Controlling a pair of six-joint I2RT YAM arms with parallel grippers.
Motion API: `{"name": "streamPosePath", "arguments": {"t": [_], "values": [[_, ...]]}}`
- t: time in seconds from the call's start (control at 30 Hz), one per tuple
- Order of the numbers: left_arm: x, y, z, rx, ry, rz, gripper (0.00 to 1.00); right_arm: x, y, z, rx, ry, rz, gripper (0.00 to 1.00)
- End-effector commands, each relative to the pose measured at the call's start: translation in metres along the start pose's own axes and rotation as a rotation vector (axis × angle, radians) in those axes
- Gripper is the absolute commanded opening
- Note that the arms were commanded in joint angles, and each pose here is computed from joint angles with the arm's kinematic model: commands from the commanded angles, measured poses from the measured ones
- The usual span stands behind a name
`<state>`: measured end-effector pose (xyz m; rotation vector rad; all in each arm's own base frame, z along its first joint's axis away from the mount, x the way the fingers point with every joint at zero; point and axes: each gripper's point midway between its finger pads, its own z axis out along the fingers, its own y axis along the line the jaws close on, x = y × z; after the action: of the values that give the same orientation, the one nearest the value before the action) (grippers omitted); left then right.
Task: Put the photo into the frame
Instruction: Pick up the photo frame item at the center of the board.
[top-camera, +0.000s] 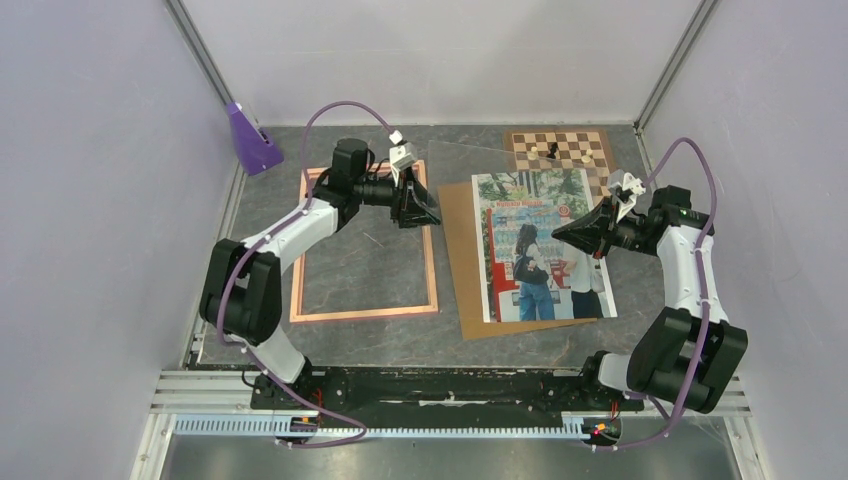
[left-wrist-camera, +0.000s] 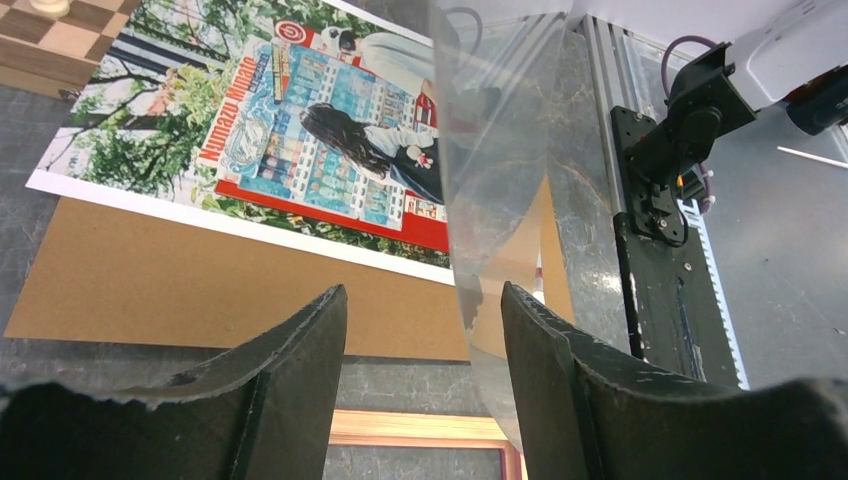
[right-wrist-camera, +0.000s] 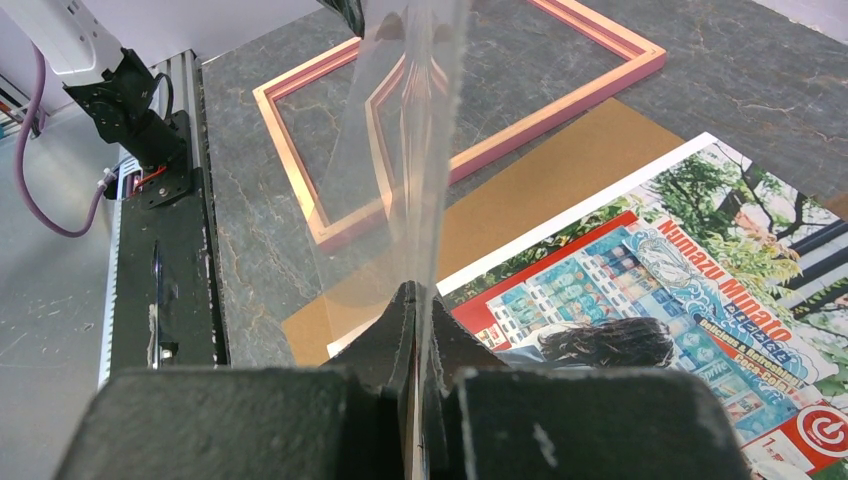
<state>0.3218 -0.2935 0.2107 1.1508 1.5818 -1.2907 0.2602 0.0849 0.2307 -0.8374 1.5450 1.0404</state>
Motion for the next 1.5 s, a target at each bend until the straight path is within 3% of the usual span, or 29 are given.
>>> {"name": "streamPosePath", "arguments": {"t": [0.0,0.27,0.4,0.6,0.77,0.9,0.97,1.1,1.2,1.27,1.4,1.47], "values": [[-0.002,-0.002,0.003,0.041,-0.04,0.031,0.66,-0.025,0.004,0.0,-0.015,-0.05,-0.067,0.0],[0.009,-0.023,0.016,0.111,-0.048,-0.024,0.66,-0.024,0.003,0.0,-0.015,-0.05,-0.063,0.0],[0.009,-0.032,0.022,0.133,-0.053,-0.039,0.61,-0.023,0.002,0.0,-0.015,-0.05,-0.06,0.0],[0.005,-0.035,0.023,0.14,-0.057,-0.052,0.33,-0.023,0.001,0.0,-0.015,-0.049,-0.059,0.0],[-0.001,-0.036,0.021,0.136,-0.066,-0.039,0.21,-0.021,0.001,0.0,-0.015,-0.048,-0.06,0.0],[-0.007,-0.039,0.019,0.135,-0.07,-0.037,0.03,-0.02,0.001,0.0,-0.015,-0.048,-0.052,0.0],[-0.01,-0.041,0.019,0.136,-0.073,-0.044,0.02,-0.019,0.0,0.0,-0.014,-0.045,-0.047,0.01],[-0.02,-0.045,0.015,0.115,-0.085,-0.063,0.02,-0.017,-0.004,-0.001,-0.003,-0.021,-0.034,0.25],[-0.03,-0.051,0.01,0.089,-0.095,-0.088,0.02,-0.015,-0.007,-0.001,0.001,-0.01,-0.017,0.51],[-0.035,-0.052,0.008,0.067,-0.086,-0.111,0.02,-0.014,-0.009,-0.002,0.003,-0.005,-0.009,0.74],[-0.043,-0.052,0.0,0.029,-0.055,-0.138,0.02,-0.013,-0.011,-0.005,0.012,0.008,-0.009,0.95],[-0.04,-0.05,-0.005,-0.008,-0.012,-0.154,0.02,-0.013,-0.013,-0.008,0.025,0.013,-0.006,0.98]]}}
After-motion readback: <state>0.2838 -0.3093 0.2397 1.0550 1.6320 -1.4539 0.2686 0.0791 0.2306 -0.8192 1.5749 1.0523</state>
